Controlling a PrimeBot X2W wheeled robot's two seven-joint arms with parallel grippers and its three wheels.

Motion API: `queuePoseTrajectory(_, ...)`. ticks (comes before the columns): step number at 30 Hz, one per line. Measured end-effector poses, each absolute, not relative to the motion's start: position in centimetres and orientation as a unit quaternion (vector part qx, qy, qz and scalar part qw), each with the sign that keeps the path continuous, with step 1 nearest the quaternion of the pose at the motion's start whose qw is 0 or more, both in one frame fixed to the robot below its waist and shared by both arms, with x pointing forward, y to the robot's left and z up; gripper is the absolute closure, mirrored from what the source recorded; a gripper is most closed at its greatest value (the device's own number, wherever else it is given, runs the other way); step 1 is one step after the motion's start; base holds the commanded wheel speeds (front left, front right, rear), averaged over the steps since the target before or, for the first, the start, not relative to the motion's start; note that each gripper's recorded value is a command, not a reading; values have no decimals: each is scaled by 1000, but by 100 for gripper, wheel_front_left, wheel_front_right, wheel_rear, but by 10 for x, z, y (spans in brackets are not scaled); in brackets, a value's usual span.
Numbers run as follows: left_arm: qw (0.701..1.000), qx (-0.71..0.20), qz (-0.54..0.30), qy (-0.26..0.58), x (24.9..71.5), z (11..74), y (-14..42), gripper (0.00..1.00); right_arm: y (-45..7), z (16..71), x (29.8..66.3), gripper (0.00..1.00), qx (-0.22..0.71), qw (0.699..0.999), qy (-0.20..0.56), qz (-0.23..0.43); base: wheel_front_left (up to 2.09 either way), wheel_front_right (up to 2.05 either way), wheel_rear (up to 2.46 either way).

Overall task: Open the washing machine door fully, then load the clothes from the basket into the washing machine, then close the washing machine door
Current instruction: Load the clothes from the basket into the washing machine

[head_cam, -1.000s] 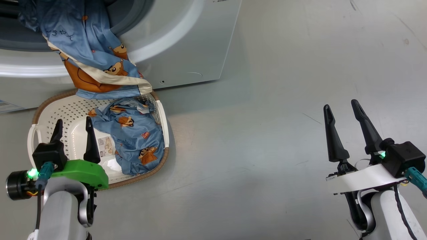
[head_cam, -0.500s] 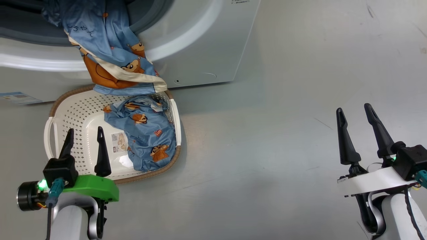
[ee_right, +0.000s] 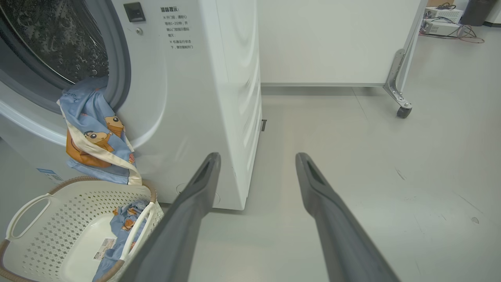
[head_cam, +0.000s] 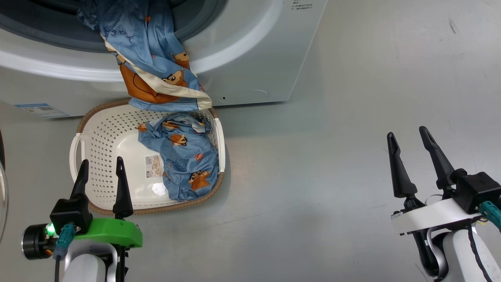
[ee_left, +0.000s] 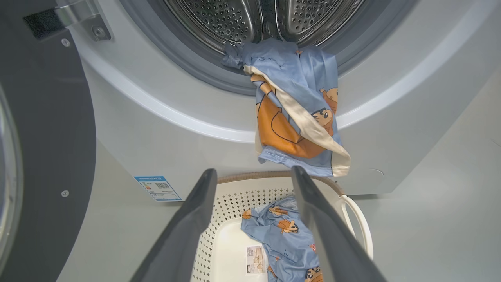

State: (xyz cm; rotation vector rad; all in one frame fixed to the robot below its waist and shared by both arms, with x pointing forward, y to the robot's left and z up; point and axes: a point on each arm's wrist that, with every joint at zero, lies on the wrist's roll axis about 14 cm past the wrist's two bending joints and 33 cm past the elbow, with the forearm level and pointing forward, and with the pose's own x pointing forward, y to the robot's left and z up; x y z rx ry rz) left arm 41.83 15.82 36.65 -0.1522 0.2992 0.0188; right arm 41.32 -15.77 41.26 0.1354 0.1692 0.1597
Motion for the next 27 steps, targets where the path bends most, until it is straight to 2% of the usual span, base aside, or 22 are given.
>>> queuePoseTrajectory(27,985,-96,3,142,411,377,148,0,-149,415,411,0,68,990,84,94,0,0,0)
